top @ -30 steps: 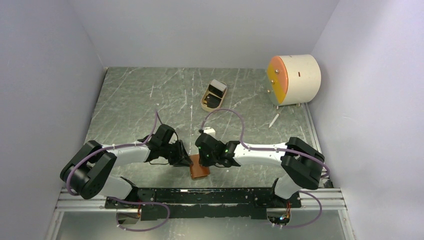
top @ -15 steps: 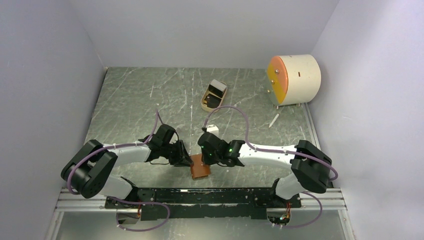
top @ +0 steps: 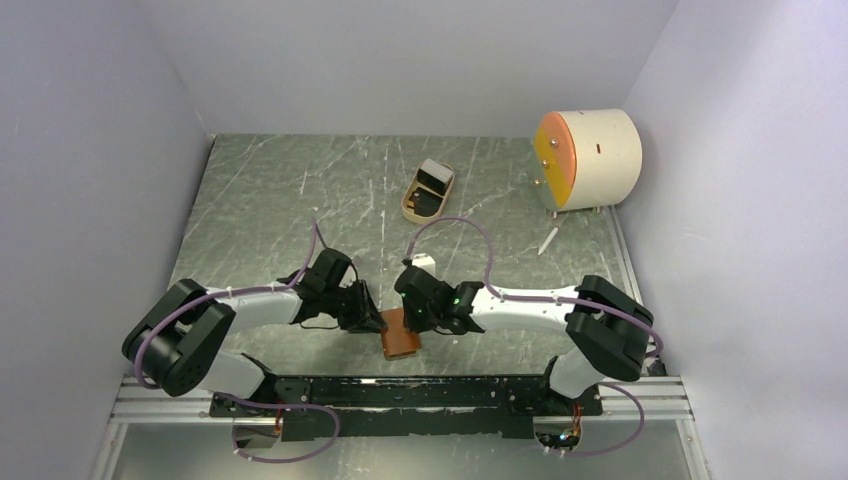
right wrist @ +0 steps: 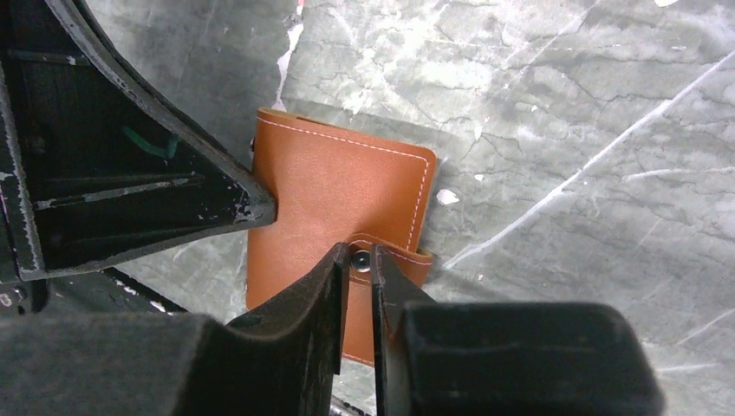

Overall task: Put the credit cards into the card holder
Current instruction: Close the card holder at the center of the board.

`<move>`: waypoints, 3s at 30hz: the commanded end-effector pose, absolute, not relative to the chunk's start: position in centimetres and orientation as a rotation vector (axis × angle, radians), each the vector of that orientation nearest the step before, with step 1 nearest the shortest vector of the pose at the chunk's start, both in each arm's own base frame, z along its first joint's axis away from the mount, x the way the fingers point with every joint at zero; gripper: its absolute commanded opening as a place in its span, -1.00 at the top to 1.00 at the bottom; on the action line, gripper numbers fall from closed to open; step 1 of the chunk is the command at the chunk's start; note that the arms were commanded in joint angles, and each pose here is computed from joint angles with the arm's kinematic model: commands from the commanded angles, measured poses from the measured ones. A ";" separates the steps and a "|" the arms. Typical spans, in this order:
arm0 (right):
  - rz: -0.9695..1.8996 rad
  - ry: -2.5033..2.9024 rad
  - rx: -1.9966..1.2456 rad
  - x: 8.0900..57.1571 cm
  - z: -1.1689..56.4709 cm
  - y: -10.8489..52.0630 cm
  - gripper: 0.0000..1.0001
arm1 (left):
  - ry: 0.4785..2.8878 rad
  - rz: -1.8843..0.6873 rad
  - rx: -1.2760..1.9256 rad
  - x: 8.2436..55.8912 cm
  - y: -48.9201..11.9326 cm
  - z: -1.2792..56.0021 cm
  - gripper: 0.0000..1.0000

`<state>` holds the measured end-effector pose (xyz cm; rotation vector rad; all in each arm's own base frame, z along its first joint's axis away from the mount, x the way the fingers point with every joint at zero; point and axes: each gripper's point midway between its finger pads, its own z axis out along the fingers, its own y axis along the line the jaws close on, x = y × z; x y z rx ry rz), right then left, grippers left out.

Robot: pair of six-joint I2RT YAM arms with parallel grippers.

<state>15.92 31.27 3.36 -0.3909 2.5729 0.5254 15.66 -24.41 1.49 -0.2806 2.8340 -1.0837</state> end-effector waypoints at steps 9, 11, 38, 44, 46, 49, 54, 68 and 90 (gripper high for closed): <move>0.583 2.588 -0.388 15.4 2.9 31.8 0.71 | 2.865 -1.013 -0.282 15.6 -24.1 0.6 0.38; 0.583 2.591 -0.390 15.2 2.8 31.7 0.72 | 2.865 -1.013 -0.281 15.6 -24.2 0.6 0.38; 0.543 2.573 -0.418 14.7 3.7 31.2 0.74 | 2.804 -0.967 -0.308 17.5 -24.4 3.0 0.43; 0.539 2.574 -0.419 14.5 3.6 31.0 0.74 | 2.734 -1.062 -0.283 17.8 -25.2 5.2 0.51; 0.534 2.571 -0.420 14.5 3.6 31.0 0.74 | 2.736 -1.096 -0.273 17.6 -25.6 4.9 0.54; 0.535 2.571 -0.426 14.5 3.6 31.1 0.74 | 2.768 -1.117 -0.252 17.2 -26.1 3.8 0.57; 0.536 2.571 -0.432 14.4 3.7 31.4 0.74 | 2.814 -1.099 -0.252 16.7 -26.2 2.0 0.65; 0.490 2.576 -0.458 14.2 3.5 31.5 0.74 | 2.873 -1.041 -0.287 15.9 -25.4 -0.3 0.69; 0.349 2.629 -0.461 13.5 0.5 30.0 0.75 | 2.866 -1.053 -0.303 15.5 -25.2 -0.2 0.65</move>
